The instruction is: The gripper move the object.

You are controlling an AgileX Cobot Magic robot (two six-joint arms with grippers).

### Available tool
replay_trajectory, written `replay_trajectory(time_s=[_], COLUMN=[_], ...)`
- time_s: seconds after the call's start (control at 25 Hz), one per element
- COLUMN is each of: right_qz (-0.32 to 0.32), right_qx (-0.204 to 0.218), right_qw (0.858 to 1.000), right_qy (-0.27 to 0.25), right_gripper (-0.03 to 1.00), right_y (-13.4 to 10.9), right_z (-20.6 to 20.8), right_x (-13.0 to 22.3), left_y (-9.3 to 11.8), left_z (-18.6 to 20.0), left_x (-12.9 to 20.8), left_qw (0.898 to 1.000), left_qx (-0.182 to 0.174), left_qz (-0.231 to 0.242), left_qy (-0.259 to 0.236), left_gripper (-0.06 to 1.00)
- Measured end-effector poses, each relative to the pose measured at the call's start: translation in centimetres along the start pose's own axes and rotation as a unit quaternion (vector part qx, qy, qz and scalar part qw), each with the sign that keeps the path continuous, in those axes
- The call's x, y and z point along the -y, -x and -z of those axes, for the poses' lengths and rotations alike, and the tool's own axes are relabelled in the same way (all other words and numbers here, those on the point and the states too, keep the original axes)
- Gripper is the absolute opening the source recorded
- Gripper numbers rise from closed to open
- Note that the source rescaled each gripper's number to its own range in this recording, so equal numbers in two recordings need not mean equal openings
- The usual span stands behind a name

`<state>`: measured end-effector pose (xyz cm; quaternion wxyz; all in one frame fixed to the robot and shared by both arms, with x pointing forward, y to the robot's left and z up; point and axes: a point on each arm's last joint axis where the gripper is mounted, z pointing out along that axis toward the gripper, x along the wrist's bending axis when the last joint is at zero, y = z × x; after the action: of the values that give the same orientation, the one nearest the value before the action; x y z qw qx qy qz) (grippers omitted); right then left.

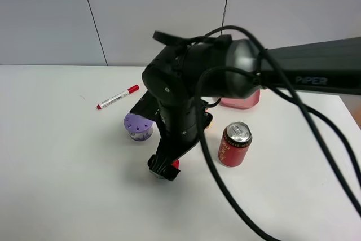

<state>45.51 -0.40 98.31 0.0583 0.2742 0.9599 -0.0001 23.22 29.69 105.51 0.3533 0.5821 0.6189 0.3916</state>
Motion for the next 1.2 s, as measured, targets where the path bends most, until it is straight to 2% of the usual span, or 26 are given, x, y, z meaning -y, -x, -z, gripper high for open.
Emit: replay_trajectory(time_s=[0.16,0.28,0.4,0.52,0.64,0.84,0.96,1.2], right_qz=[-0.047,-0.091,-0.109,-0.107,-0.088,-0.068,-0.093,-0.203], right_qx=[-0.001,-0.004,-0.007,0.0,0.024,0.075,0.092,0.082], right_qw=[0.998,0.992,0.986,0.981,0.979,0.98,0.978,0.963], right_qy=[0.048,0.09,0.13,0.161,0.182,0.17,0.163,0.157], right_gripper=[0.94,0.93,0.91,0.91,0.91,0.91,0.91,0.91], right_y=[0.4,0.7,0.9,1.2,1.7,2.5,4.4,11.6], right_z=[4.6,7.8,10.4,12.4,13.7,14.0,14.2,14.7], right_x=[1.5,2.8,4.1,5.3,6.1,6.8,7.4,11.1], left_y=[0.0,0.0,0.0,0.0,0.0,0.0,0.0,0.0], left_z=[0.0,0.0,0.0,0.0,0.0,0.0,0.0,0.0], left_x=[0.0,0.0,0.0,0.0,0.0,0.0,0.0,0.0], left_qw=[1.0,1.0,1.0,1.0,1.0,1.0,1.0,1.0], left_qx=[0.0,0.0,0.0,0.0,0.0,0.0,0.0,0.0], left_qz=[0.0,0.0,0.0,0.0,0.0,0.0,0.0,0.0], left_qy=[0.0,0.0,0.0,0.0,0.0,0.0,0.0,0.0], left_gripper=[1.0,1.0,1.0,1.0,1.0,1.0,1.0,1.0])
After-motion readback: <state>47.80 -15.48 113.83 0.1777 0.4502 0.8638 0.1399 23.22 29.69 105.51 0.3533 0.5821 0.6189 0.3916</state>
